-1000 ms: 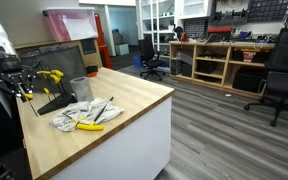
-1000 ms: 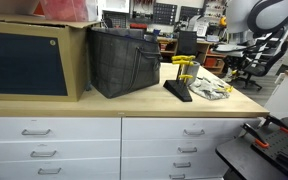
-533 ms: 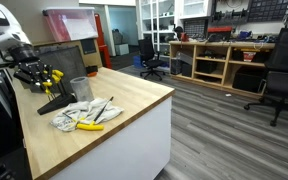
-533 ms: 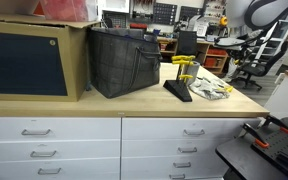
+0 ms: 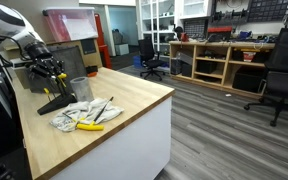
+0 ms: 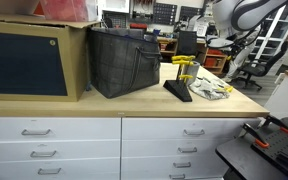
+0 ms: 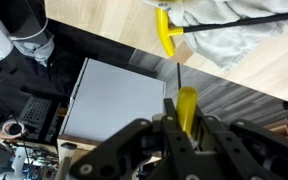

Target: Remove one small yellow object from the black platform and put it on the table on the right

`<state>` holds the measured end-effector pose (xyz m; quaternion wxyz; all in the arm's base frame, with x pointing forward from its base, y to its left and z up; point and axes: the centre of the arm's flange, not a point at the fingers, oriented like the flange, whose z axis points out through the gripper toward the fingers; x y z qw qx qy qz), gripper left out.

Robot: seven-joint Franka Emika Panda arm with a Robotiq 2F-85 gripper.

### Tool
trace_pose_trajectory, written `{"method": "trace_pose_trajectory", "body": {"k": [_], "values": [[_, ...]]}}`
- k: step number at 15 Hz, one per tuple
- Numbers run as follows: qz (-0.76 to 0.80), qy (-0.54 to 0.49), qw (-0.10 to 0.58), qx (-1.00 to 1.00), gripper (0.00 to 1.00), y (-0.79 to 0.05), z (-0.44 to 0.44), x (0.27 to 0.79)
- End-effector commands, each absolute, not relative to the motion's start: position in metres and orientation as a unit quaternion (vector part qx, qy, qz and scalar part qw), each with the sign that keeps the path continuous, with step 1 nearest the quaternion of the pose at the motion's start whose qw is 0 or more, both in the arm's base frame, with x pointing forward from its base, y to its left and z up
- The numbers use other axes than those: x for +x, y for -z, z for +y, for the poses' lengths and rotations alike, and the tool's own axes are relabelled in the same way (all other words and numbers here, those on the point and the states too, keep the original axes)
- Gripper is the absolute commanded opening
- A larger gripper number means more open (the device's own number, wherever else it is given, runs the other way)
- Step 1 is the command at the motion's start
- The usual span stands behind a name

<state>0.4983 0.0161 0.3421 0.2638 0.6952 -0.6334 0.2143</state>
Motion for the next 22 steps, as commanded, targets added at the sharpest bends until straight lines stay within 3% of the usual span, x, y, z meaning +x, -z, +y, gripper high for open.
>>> {"method": "trace_pose_trajectory", "body": {"k": [1, 11, 22], "values": [[-0.616, -0.23, 0.296, 0.693, 0.04, -0.334, 0.028, 0.511], [-0.56, -0.253, 0.356, 0.704, 0.04, -0.31, 0.043, 0.505], [-0.46, -0.311, 0.412, 0.722, 0.04, -0.22, 0.041, 0.503]]}}
